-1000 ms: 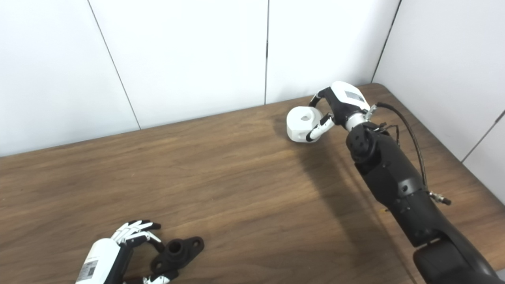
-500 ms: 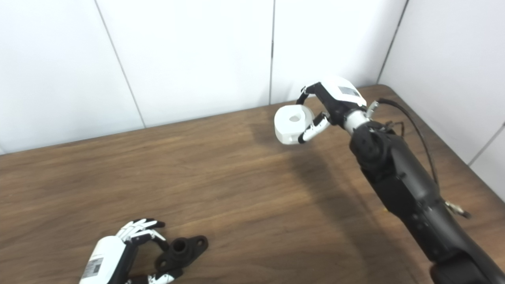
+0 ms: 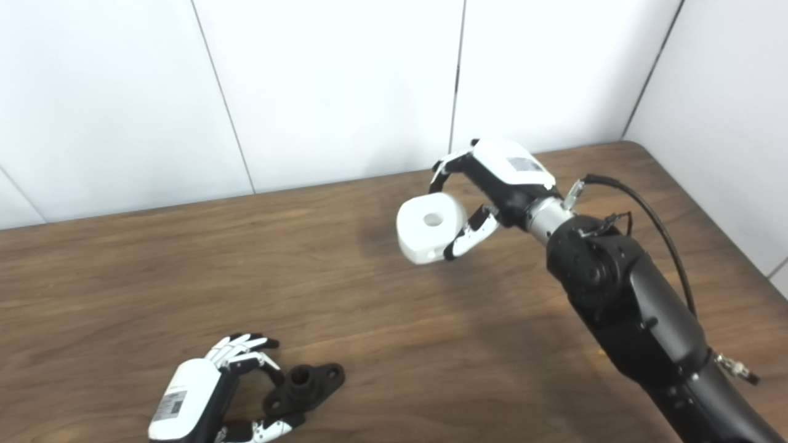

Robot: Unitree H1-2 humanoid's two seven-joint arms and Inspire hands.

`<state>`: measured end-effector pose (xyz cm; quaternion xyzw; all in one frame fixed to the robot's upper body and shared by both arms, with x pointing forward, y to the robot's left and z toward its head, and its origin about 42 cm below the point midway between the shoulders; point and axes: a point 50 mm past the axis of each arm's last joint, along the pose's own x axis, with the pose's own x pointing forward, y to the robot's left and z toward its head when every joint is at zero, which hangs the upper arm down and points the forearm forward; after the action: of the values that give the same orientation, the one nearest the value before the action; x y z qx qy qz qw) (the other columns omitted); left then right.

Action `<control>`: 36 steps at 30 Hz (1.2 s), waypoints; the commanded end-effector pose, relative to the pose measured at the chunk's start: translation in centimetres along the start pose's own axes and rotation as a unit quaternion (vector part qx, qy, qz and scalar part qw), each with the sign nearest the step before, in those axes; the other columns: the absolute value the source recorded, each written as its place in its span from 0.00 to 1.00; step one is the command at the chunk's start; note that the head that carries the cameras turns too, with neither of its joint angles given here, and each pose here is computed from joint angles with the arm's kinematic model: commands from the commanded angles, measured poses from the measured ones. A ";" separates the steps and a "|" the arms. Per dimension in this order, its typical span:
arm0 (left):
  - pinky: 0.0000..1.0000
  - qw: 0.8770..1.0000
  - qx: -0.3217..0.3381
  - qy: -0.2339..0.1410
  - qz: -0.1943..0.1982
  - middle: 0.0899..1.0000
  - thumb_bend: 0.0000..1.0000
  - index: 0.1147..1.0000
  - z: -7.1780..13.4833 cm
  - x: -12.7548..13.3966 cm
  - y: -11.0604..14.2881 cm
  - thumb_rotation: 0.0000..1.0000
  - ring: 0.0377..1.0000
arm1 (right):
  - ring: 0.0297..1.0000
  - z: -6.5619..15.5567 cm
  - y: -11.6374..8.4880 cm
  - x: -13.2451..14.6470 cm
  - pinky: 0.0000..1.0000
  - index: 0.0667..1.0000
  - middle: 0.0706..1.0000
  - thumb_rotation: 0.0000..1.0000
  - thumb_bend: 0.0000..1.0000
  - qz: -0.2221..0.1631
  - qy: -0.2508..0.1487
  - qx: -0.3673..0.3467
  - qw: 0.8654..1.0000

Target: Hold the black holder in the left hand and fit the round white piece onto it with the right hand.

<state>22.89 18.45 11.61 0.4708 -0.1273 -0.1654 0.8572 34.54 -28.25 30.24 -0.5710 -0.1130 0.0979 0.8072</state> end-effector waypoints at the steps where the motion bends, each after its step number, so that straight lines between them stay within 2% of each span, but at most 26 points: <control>1: 0.90 0.999 0.012 0.015 -0.039 0.78 0.52 0.42 -0.1 -0.5 -1.5 0.05 0.86 | 0.87 1.7 -1.7 -0.3 1.00 0.45 0.79 0.14 0.52 -0.030 -0.039 -0.013 0.999; 7: 0.90 0.999 0.011 0.015 -0.041 0.79 0.52 0.42 0.7 -0.1 -1.7 0.05 0.86 | 0.86 4.3 -1.8 -1.6 1.00 0.45 0.79 0.14 0.52 -0.028 -0.096 -0.005 0.995; 22: 0.93 0.999 0.017 0.017 -0.043 0.79 0.52 0.42 1.8 1.1 -1.1 0.05 0.88 | 0.88 7.8 -2.2 -2.5 1.00 0.45 0.78 0.13 0.52 -0.012 -0.165 -0.003 0.986; 36: 0.94 0.999 0.019 0.020 -0.046 0.79 0.52 0.42 1.9 1.7 -0.3 0.05 0.88 | 0.88 9.8 -1.7 -2.2 1.00 0.45 0.78 0.14 0.52 0.016 -0.180 -0.004 0.984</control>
<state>23.82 16.44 12.75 0.4860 -0.1056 -0.1740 0.8499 29.95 -21.02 32.82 -0.5462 -0.2059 0.2286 0.7791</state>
